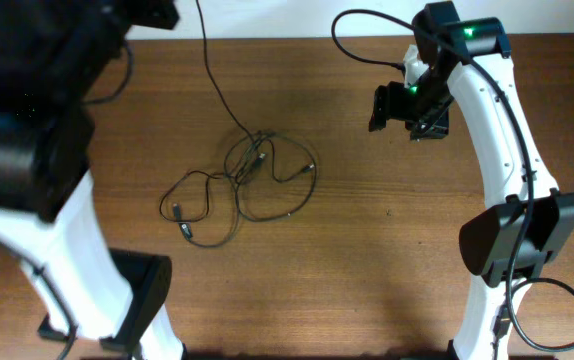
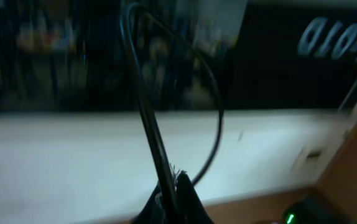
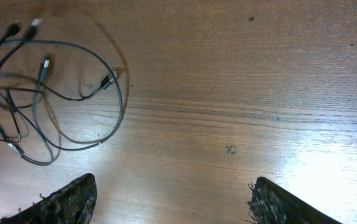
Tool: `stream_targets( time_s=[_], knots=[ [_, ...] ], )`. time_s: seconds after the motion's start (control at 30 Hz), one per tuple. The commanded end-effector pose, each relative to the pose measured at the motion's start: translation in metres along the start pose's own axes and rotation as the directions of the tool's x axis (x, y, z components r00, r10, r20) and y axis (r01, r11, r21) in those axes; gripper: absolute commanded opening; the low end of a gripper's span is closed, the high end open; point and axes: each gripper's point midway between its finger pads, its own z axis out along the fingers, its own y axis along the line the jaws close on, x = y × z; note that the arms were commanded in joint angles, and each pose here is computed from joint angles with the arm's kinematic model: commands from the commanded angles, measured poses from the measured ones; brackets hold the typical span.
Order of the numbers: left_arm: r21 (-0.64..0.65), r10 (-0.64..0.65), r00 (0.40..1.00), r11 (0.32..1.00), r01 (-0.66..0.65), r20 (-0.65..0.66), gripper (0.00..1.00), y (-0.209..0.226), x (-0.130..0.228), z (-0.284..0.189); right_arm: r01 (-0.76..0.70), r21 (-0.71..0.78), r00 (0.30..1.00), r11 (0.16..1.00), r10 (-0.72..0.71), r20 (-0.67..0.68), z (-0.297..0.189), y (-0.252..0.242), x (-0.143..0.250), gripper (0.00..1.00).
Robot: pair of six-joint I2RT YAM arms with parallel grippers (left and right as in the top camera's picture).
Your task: Untangle cables
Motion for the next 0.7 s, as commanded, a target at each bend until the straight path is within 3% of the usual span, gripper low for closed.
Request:
stream_targets(
  time_s=[0.0,0.1,0.23,0.37,0.5,0.67],
  knots=[
    [0.037,-0.032,0.990,0.999,0.028,0.140,0.00,-0.011,-0.038,-0.019,0.001,-0.016,1.000,1.000,-0.001,-0.001,0.002,0.002,-0.003,0.81],
    [0.058,-0.030,0.970,0.998,0.017,0.243,0.00,-0.018,-0.066,-0.035,0.089,-0.156,0.996,0.984,-0.091,-0.004,0.000,0.026,-0.001,0.81],
    [0.089,-0.047,0.933,0.996,0.016,0.357,0.00,-0.026,-0.096,-0.053,0.275,-0.441,0.959,0.854,-0.277,0.063,-0.012,0.092,0.007,0.81],
    [0.101,-0.057,0.908,0.995,0.017,0.415,0.00,-0.029,-0.110,-0.063,0.371,-0.498,0.924,0.784,-0.367,0.109,-0.013,0.128,0.017,0.81],
    [0.118,-0.080,0.890,0.993,0.029,0.450,0.00,-0.031,-0.120,-0.069,0.495,-0.535,0.861,0.685,-0.470,0.196,-0.011,0.180,0.029,0.88],
    [0.132,-0.084,0.865,0.991,0.021,0.495,0.00,-0.034,-0.131,-0.079,0.570,-0.550,0.813,0.610,-0.514,0.272,-0.011,0.224,0.040,0.92]
  ],
)
